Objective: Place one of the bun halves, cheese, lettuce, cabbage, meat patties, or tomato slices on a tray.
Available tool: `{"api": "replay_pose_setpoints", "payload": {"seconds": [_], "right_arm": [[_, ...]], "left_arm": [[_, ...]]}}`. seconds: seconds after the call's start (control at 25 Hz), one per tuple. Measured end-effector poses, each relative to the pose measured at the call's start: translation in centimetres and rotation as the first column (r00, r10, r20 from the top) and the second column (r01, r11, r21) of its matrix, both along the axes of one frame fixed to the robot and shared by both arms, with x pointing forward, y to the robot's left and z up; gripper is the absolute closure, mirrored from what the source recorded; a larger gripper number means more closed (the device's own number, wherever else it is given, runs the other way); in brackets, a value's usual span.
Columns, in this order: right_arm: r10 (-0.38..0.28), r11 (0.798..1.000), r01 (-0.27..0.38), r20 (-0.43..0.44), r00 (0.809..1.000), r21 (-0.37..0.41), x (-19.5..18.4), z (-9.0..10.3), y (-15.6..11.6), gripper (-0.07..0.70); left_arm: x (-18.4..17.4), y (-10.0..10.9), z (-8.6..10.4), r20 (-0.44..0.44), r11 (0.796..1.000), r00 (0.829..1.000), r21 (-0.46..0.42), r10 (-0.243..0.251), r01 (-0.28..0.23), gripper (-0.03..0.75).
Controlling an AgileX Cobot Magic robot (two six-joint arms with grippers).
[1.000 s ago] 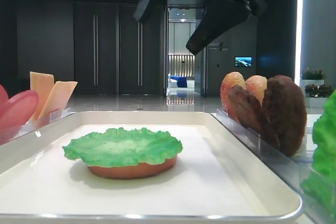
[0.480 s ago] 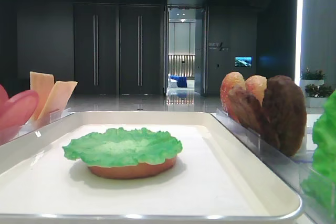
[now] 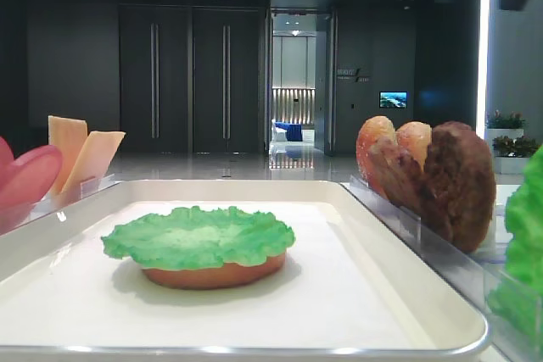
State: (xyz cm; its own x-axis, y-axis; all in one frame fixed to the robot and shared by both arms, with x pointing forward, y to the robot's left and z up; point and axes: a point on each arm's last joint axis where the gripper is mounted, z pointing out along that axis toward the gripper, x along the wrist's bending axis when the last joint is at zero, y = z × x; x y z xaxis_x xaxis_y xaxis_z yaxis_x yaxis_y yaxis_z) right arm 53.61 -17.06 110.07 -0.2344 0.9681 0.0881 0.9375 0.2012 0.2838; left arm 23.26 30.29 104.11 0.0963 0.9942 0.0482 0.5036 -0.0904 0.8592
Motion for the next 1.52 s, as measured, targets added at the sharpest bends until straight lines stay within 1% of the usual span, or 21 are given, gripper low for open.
{"api": "replay_pose_setpoints", "payload": {"seconds": [0.04,0.08,0.16,0.28,0.36,0.48,0.6,0.76,0.92,1.0,1.16,1.24,1.36,1.4,1.44,1.52], "right_arm": [[-0.036,0.999,0.036,0.003,0.999,-0.006,0.6,0.0,-1.6,0.219],[-0.086,0.996,0.086,0.006,0.996,-0.013,1.3,0.0,-3.5,0.219],[-0.174,0.984,0.175,0.013,0.985,-0.028,2.2,0.0,-7.3,0.219],[-0.251,0.967,0.252,0.019,0.968,-0.049,2.6,0.0,-10.8,0.219],[-0.263,0.963,0.264,0.020,0.965,-0.054,2.7,0.0,-11.8,0.219],[-0.271,0.961,0.272,0.030,0.962,-0.056,2.5,0.3,-12.3,0.219],[-0.268,0.961,0.271,0.058,0.962,-0.055,1.3,1.1,-12.4,0.219],[-0.278,0.957,0.284,0.083,0.957,-0.061,-2.2,1.9,-12.9,0.219],[-0.285,0.952,0.294,0.102,0.953,-0.082,-7.5,1.6,-13.4,0.219],[-0.289,0.951,0.298,0.110,0.951,-0.080,-10.3,1.2,-13.3,0.219],[-0.307,0.946,0.318,0.152,0.939,-0.057,-16.0,-0.2,-13.2,0.219],[-0.310,0.946,0.323,0.203,0.929,-0.035,-19.3,-1.1,-13.2,0.219],[-0.311,0.946,0.325,0.242,0.919,-0.019,-22.3,-3.3,-13.1,0.219],[-0.311,0.946,0.325,0.263,0.913,-0.011,-23.1,-3.9,-13.1,0.219],[-0.309,0.946,0.324,0.270,0.912,-0.010,-23.8,-4.7,-13.1,0.219],[-0.307,0.947,0.321,0.313,0.899,0.005,-24.9,-5.6,-13.1,0.219]], "left_arm": [[0.0,0.0,0.0,0.000,1.000,1.000,0.000,0.000,0.000,0.716],[0.0,0.0,0.0,0.000,1.000,1.000,0.000,0.000,0.000,0.716],[0.0,0.0,0.0,0.000,1.000,1.000,0.000,0.000,0.000,0.716],[0.0,0.0,0.0,0.000,1.000,1.000,0.000,0.000,0.000,0.716],[0.0,0.0,0.0,0.000,1.000,1.000,0.000,0.000,0.000,0.716],[0.0,0.0,0.0,0.000,1.000,1.000,0.000,0.000,0.000,0.716],[0.0,0.0,0.0,0.000,1.000,1.000,0.000,0.000,0.000,0.716],[0.0,0.0,0.0,0.000,1.000,1.000,0.000,0.000,0.000,0.716],[0.0,0.0,0.0,0.000,1.000,1.000,0.000,0.000,0.000,0.716],[0.0,0.0,0.0,0.000,1.000,1.000,0.000,0.000,0.000,0.716],[0.0,0.0,0.0,0.000,1.000,1.000,0.000,0.000,0.000,0.716],[0.0,0.0,0.0,0.000,1.000,1.000,0.000,0.000,0.000,0.716],[0.0,0.0,0.0,0.000,1.000,1.000,0.000,0.000,0.000,0.716],[0.0,0.0,0.0,0.000,1.000,1.000,0.000,0.000,0.000,0.716],[0.0,0.0,0.0,0.000,1.000,1.000,0.000,0.000,0.000,0.716],[0.0,0.0,0.0,0.000,1.000,1.000,0.000,0.000,0.000,0.716]]}}
